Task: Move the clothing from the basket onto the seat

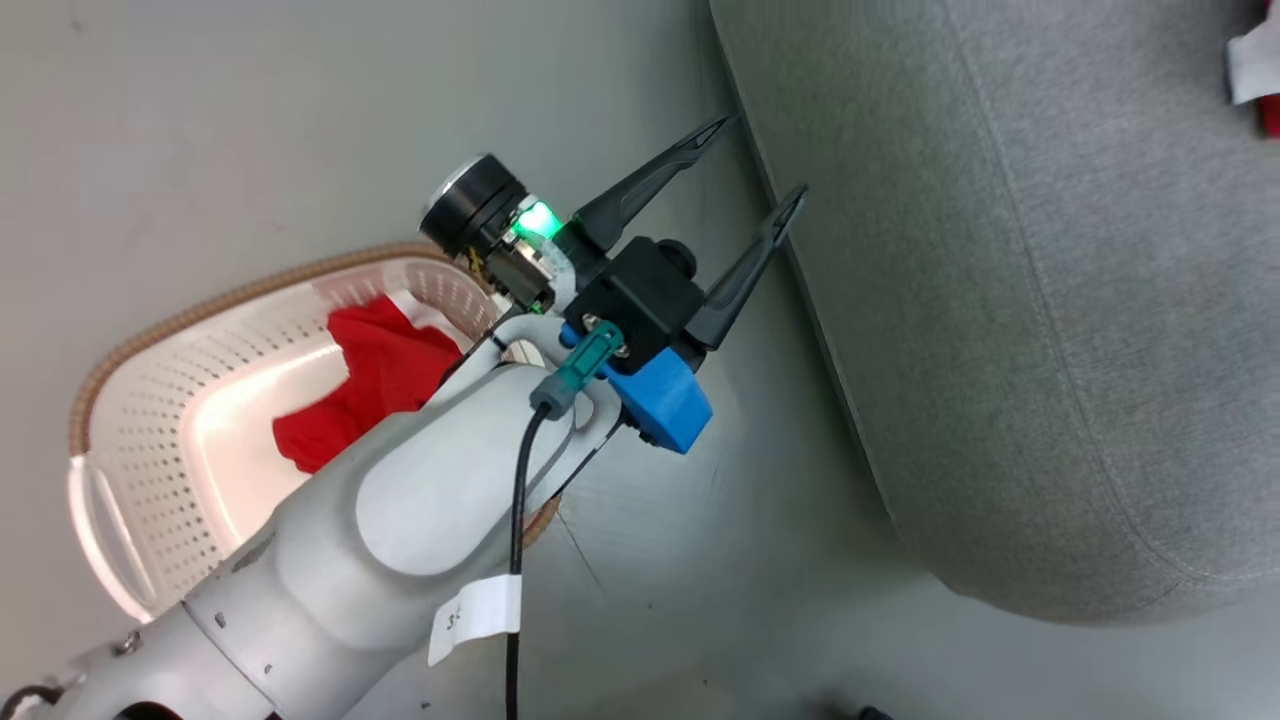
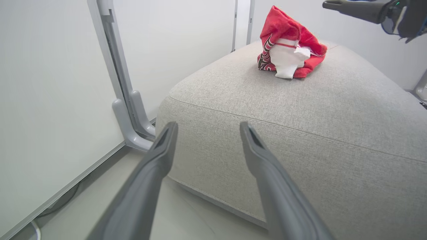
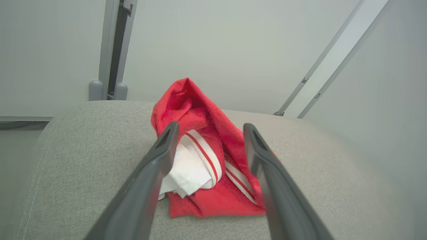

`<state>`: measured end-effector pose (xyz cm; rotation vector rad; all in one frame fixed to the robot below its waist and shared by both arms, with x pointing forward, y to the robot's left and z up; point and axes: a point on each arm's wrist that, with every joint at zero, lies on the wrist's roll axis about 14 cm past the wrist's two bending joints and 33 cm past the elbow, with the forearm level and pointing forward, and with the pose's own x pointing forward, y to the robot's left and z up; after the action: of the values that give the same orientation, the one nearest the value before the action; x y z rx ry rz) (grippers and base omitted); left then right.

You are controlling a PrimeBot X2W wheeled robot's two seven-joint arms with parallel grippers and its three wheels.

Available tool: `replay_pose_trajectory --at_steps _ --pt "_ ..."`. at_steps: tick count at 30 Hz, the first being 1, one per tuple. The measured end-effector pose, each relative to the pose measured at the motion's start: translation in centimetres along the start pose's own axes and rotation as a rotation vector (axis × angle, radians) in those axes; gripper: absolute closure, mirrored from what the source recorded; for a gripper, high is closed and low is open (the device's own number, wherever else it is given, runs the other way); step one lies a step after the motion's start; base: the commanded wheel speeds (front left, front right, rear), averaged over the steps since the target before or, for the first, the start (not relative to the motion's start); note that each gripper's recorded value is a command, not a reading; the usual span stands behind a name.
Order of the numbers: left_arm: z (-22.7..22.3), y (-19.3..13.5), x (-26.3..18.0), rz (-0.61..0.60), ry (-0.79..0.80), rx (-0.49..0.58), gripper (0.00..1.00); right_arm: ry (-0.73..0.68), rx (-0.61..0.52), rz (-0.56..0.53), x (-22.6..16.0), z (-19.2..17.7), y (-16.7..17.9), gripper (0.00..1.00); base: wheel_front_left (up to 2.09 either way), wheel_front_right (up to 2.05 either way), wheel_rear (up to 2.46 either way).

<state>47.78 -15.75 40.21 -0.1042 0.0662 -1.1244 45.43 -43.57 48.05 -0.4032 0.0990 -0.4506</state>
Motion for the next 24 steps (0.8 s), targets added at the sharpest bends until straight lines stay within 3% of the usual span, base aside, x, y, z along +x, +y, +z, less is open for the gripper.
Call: replay_pose_trajectory --at_steps 11,24 --pt "6.5 3.7 -5.0 0.286 -0.066 0.017 0.0 -0.217 0.095 0.144 -3.6 8.0 3.8 0.0 0.0 0.0 0.0" --pt "12.3 8.7 -18.1 0.723 -0.182 0.065 0.0 -0.364 0.275 0.391 -7.9 14.3 12.7 0.0 0.0 0.0 0.0"
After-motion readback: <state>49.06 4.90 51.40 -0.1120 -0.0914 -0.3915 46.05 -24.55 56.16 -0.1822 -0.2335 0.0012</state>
